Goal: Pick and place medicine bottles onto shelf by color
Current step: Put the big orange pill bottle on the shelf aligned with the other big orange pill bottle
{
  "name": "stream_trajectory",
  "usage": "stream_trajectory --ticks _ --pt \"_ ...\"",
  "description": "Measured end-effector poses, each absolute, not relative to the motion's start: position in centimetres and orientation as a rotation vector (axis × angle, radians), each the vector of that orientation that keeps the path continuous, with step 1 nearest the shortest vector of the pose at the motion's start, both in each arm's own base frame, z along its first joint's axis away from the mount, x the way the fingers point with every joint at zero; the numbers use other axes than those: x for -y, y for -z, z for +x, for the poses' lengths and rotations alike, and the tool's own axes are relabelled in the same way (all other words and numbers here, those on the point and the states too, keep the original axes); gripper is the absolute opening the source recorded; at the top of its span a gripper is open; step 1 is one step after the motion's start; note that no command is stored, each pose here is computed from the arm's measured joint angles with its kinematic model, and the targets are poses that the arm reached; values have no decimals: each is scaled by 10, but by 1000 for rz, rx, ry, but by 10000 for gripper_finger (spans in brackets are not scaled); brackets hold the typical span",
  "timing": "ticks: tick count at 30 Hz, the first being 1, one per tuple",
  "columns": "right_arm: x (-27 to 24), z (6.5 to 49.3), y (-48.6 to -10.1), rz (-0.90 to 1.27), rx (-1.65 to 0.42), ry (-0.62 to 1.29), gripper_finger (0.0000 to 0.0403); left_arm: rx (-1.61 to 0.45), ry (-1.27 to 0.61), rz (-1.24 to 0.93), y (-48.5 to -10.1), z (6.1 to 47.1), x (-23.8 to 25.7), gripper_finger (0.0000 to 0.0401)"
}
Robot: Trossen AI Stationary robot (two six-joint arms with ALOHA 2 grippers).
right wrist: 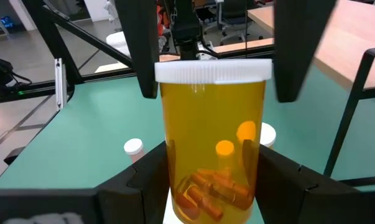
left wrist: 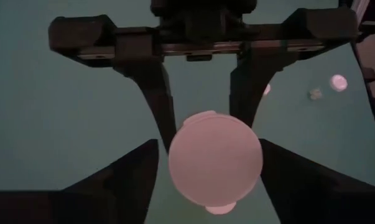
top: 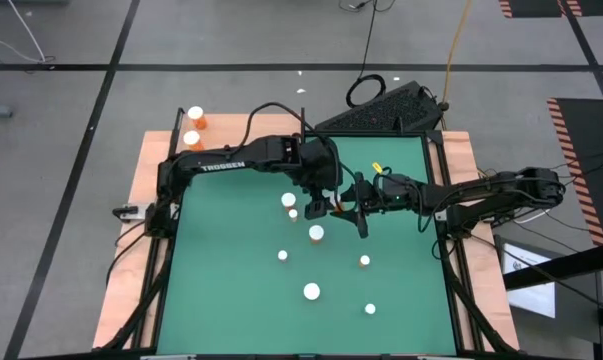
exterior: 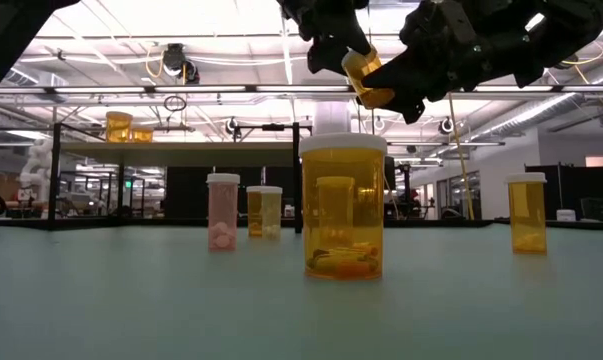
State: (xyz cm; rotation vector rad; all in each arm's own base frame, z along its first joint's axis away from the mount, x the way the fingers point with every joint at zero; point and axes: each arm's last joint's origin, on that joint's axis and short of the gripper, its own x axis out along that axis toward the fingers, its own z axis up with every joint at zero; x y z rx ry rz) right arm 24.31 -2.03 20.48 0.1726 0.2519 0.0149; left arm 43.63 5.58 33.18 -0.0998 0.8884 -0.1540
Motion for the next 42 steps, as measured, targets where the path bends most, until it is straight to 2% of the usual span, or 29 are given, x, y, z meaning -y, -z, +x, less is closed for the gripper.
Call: stream_trajectory --ticks 7,36,39,42 --pt "20 243 -205 173 -253 -14 185 -889 158 -101 -332 436 -55 226" --pt "20 243 -205 151 -252 -15 185 -885 167 -83 -332 437 -55 215" --pt "21 243 -205 148 -243 -3 193 -884 167 -82 -332 437 -55 215" --pt "20 244 -207 140 -222 1 223 -884 166 -82 -332 437 -55 214"
